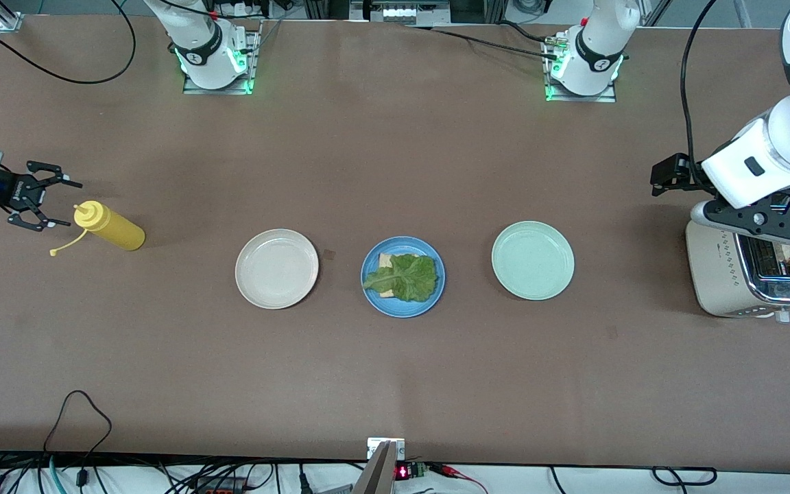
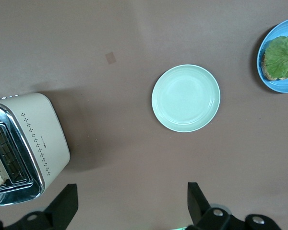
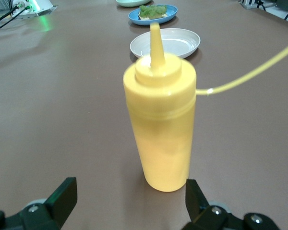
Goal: Make sandwich in blue plate with both arms
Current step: 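Move the right gripper to the yellow mustard bottle, then close the right gripper around the mustard bottle body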
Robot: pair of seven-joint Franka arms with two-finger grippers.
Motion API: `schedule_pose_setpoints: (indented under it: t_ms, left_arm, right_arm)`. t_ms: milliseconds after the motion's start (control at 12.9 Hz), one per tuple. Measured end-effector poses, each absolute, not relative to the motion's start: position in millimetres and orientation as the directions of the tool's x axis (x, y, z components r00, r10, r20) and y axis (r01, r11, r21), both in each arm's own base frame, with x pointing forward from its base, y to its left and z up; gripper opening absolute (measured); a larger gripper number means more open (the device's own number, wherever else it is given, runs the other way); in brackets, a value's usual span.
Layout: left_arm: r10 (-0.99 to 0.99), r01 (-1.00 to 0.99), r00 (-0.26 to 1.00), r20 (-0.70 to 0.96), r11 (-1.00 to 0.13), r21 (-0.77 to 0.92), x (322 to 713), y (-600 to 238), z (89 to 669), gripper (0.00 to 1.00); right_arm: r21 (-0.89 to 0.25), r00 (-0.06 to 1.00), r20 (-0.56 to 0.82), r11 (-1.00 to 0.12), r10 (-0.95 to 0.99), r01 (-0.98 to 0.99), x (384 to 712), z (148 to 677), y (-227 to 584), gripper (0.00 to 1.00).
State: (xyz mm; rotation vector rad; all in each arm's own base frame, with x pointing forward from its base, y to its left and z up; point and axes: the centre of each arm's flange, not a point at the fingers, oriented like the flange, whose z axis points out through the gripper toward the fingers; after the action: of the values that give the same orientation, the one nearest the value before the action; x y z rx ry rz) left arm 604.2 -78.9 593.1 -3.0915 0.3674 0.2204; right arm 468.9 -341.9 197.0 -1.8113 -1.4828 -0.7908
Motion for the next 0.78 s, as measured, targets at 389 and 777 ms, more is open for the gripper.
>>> schedule_pose_setpoints:
  t_ms: [389, 777]
  left_arm:
    - [-0.234, -0.237, 0.961, -0.151, -0.972, -0.003, 603.0, -80.1, 592.5, 1.00]
    - [-0.234, -0.237, 0.960, -0.152, -0.972, -0.003, 602.8, -80.1, 592.4, 1.00]
  right_arm:
    - [-0.118, 0.178, 0.848, -0.150, 0.499, 0.982, 484.1, 151.5, -327.5, 1.00]
    - [-0.114, 0.157, 0.876, -0.120, 0.456, 0.986, 504.6, 126.5, -293.3, 1.00]
